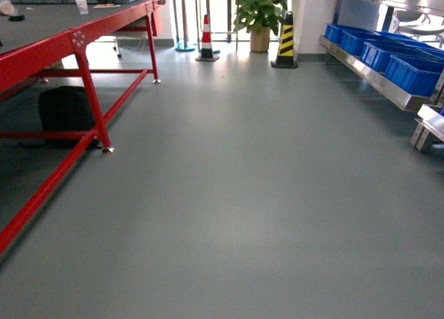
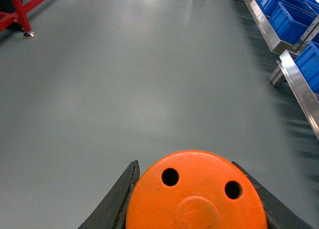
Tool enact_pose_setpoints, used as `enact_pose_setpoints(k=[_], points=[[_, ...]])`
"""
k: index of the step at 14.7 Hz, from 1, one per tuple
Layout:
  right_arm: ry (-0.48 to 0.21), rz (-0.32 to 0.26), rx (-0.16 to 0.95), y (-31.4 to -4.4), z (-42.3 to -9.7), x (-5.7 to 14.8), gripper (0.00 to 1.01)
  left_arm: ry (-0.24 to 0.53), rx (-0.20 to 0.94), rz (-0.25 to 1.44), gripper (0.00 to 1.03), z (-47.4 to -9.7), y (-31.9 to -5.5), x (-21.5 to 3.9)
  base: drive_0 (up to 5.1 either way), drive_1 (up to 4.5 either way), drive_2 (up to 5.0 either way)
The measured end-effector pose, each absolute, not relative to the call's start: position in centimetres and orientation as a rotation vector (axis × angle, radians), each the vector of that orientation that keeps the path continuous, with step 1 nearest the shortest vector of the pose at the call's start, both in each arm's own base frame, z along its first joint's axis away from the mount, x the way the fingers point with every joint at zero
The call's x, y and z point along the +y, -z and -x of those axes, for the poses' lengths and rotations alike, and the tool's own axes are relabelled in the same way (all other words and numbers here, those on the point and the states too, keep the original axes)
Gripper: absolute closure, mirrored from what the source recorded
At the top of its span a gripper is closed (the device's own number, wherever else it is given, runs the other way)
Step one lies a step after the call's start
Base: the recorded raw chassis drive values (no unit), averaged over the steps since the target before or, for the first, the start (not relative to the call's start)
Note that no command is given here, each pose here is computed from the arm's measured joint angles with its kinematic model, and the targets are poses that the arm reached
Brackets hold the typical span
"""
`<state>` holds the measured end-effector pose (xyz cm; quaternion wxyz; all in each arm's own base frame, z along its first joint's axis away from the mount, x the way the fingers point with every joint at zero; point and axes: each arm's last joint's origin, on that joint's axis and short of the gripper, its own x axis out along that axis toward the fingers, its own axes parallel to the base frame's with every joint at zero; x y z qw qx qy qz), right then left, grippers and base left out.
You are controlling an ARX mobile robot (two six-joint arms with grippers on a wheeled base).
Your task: Sort blue parts and orange caps into right shelf containers
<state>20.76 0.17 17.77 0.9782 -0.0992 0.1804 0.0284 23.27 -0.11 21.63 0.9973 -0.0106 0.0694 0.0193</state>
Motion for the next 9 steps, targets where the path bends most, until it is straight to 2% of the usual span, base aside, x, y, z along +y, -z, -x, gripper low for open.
enact_pose_setpoints(k=[9], points=[[-0.058, 0.200, 0.367, -17.73, -20.75, 0.17, 0.58, -0.039, 0.143, 0.021, 0.59, -23.27, -21.59, -0.11, 0.1, 4.17, -4.1]])
